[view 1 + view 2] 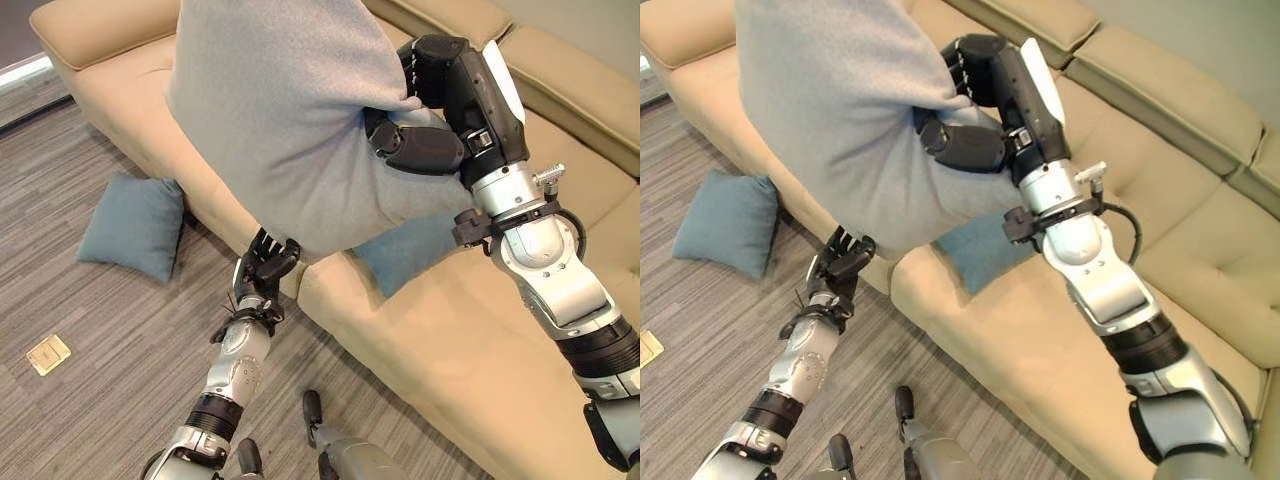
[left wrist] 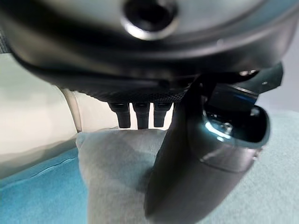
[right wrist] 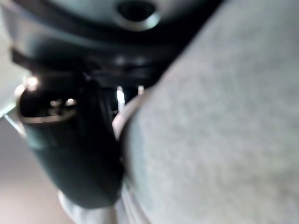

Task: Pick up all the scattered cushions and arrange them neatly on the sofa.

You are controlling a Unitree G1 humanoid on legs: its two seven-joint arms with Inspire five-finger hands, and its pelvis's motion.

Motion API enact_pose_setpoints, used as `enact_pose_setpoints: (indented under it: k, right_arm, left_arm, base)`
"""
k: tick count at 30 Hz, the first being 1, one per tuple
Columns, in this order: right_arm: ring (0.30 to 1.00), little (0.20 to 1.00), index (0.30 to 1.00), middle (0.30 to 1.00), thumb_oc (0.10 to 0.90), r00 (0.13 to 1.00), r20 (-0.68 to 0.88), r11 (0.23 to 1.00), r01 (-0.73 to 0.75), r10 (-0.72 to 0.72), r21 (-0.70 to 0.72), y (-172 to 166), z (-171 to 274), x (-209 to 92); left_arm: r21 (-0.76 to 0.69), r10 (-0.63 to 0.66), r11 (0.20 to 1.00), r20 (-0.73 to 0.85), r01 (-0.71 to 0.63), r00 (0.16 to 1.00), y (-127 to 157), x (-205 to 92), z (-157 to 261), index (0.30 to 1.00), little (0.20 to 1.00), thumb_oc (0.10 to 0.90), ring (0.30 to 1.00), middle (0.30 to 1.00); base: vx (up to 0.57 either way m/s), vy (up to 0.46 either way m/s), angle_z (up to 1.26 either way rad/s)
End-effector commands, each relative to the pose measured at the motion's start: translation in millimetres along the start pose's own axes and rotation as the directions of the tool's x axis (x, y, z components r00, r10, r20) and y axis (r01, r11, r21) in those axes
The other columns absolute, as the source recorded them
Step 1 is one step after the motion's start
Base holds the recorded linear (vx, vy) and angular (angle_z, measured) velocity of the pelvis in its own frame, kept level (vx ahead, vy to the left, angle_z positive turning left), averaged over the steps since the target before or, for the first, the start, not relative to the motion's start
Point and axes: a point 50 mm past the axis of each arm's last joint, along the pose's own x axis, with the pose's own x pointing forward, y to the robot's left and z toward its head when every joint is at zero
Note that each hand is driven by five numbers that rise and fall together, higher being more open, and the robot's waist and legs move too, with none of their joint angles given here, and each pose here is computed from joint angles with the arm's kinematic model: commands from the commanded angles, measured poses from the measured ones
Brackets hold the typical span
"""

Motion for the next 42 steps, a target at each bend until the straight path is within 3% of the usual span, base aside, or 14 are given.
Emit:
enact_pose_setpoints:
  k: [1, 2, 3, 16, 25, 29, 35, 42]
  right_arm:
    - [0.3, 0.3, 0.3, 0.3, 0.4, 0.904, 0.358, 0.942, 0.12, -0.234, 0.315, -11, 62, 22]
    - [0.3, 0.3, 0.3, 0.3, 0.4, 0.908, 0.35, 0.943, 0.119, -0.231, 0.312, -10, 60, 22]
    - [0.3, 0.3, 0.3, 0.3, 0.4, 0.914, 0.338, 0.942, 0.118, -0.226, 0.313, -9, 57, 21]
    - [0.3, 0.3, 0.3, 0.3, 0.4, 0.952, 0.192, 0.946, 0.183, -0.239, 0.268, -8, 21, -21]
    - [0.3, 0.3, 0.3, 0.3, 0.4, 0.992, 0.02, 0.99, 0.12, -0.122, 0.08, 7, -7, -82]
    - [0.3, 0.3, 0.3, 0.3, 0.4, 0.991, -0.092, 0.992, 0.101, -0.094, 0.073, 15, -22, -107]
    - [0.3, 0.3, 0.3, 0.3, 0.4, 0.983, -0.162, 0.993, 0.096, -0.083, 0.071, 23, -33, -119]
    - [0.3, 0.3, 0.3, 0.3, 0.4, 0.984, -0.173, 0.989, 0.072, -0.049, 0.131, 32, -40, -114]
  left_arm:
    - [0.041, -0.25, 0.968, 0.043, 0.249, 0.967, -45, 0, 1, 0.841, 0.841, 0.761, 0.841, 0.841]
    - [0.042, -0.261, 0.965, 0.044, 0.259, 0.964, -47, 0, 1, 0.545, 0.545, 0.563, 0.545, 0.545]
    - [0.048, -0.285, 0.958, 0.039, 0.283, 0.958, -49, -1, 0, 0.3, 0.3, 0.4, 0.3, 0.3]
    - [0.074, -0.363, 0.928, -0.035, 0.365, 0.931, -38, -27, -15, 0.3, 0.3, 0.4, 0.3, 0.3]
    - [0.086, -0.403, 0.907, -0.113, 0.413, 0.908, -8, -58, -24, 0.3, 0.3, 0.4, 0.3, 0.3]
    - [0.144, -0.409, 0.894, -0.127, 0.425, 0.904, 0, -67, -23, 0.3, 0.3, 0.4, 0.3, 0.3]
    - [0.145, -0.356, 0.916, -0.133, 0.373, 0.925, 13, -73, -26, 0.3, 0.3, 0.4, 0.3, 0.3]
    - [0.122, -0.356, 0.924, -0.069, 0.362, 0.932, 8, -72, -19, 0.3, 0.3, 0.4, 0.3, 0.3]
  base:
    - [0.0, 0.0, 0.0]
    - [0.0, 0.0, 0.0]
    - [0.0, 0.0, 0.0]
    - [0.0, -0.007, 0.05]
    - [-0.01, -0.043, 0.16]
    - [0.0, -0.069, 0.04]
    - [0.0, -0.065, -0.02]
    - [-0.11, 0.063, -0.41]
